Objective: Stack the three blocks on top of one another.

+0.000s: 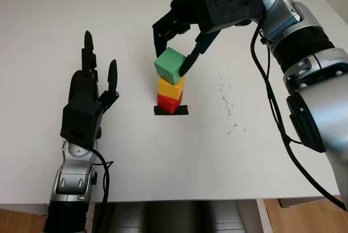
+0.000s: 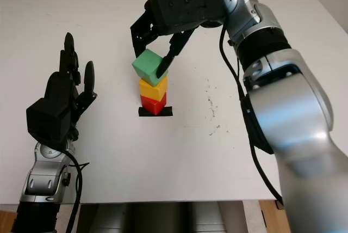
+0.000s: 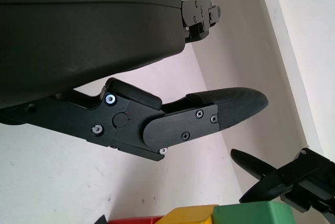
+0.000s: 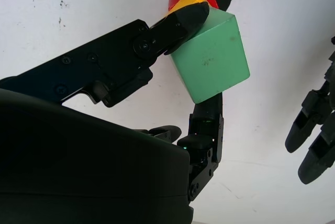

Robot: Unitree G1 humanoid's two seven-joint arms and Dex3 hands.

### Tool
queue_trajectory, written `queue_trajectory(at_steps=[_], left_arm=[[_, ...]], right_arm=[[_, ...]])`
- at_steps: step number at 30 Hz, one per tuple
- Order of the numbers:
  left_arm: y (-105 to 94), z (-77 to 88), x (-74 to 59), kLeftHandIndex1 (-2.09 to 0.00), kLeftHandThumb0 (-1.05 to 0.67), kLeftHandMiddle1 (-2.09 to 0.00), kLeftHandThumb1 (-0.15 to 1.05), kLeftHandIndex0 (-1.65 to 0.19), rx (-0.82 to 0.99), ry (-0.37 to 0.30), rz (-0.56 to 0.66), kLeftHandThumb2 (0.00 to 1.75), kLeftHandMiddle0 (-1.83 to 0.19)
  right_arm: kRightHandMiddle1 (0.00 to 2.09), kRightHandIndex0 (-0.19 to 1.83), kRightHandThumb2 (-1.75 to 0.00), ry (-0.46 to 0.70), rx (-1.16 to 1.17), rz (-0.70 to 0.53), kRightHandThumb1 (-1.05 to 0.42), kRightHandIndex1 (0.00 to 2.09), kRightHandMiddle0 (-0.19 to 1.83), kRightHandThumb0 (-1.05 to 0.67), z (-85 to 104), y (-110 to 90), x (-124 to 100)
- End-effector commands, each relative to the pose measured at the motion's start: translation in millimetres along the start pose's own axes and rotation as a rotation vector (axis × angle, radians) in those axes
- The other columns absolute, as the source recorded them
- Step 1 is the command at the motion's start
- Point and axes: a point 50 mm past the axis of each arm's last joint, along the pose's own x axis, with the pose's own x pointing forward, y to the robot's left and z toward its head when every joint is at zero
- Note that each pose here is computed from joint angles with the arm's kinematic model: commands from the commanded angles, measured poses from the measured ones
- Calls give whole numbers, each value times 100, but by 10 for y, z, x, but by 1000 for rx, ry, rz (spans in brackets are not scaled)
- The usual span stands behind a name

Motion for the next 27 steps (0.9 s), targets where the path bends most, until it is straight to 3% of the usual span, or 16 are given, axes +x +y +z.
queue_trajectory(at_steps=[1,9,10,11,13,15,21,23,27], left_arm=[[39,19,-19,-5,-77,-5,105,15,3,-9,7,66,16],[56,24,-24,-6,-76,-6,105,12,25,-15,20,66,15],[57,26,-24,-17,-76,-6,105,-1,28,-19,21,65,14],[57,27,-23,-33,-75,-5,105,6,26,-18,19,65,14],[58,26,-21,-39,-75,-5,105,16,24,-16,15,66,14],[61,25,-18,-40,-75,-5,105,18,20,-18,12,66,14],[67,16,-12,-16,-77,-5,105,19,21,-7,18,66,16],[69,18,-9,-24,-77,-6,105,3,29,-12,19,65,14],[71,24,3,-24,-77,-6,105,5,37,-18,19,65,14]], right_arm=[[153,41,-6,2,-14,-8,-92,2,46,-50,1,-2,-1],[151,41,-5,30,-38,-15,-91,2,46,-52,-20,20,17],[151,41,-5,35,-35,-15,-91,2,47,-52,-24,24,21],[150,40,-5,45,-36,-13,-91,2,46,-52,-30,27,26],[147,38,-5,59,-33,-3,-91,1,43,-53,-36,31,31],[133,29,-5,66,-38,8,-89,1,25,-55,-35,34,35],[89,16,-5,62,9,1,-85,1,6,-56,-53,32,27],[83,15,-5,59,15,-5,-84,1,4,-57,-55,32,26],[66,8,-5,58,-21,-12,-83,0,-6,-64,-60,12,-12]])
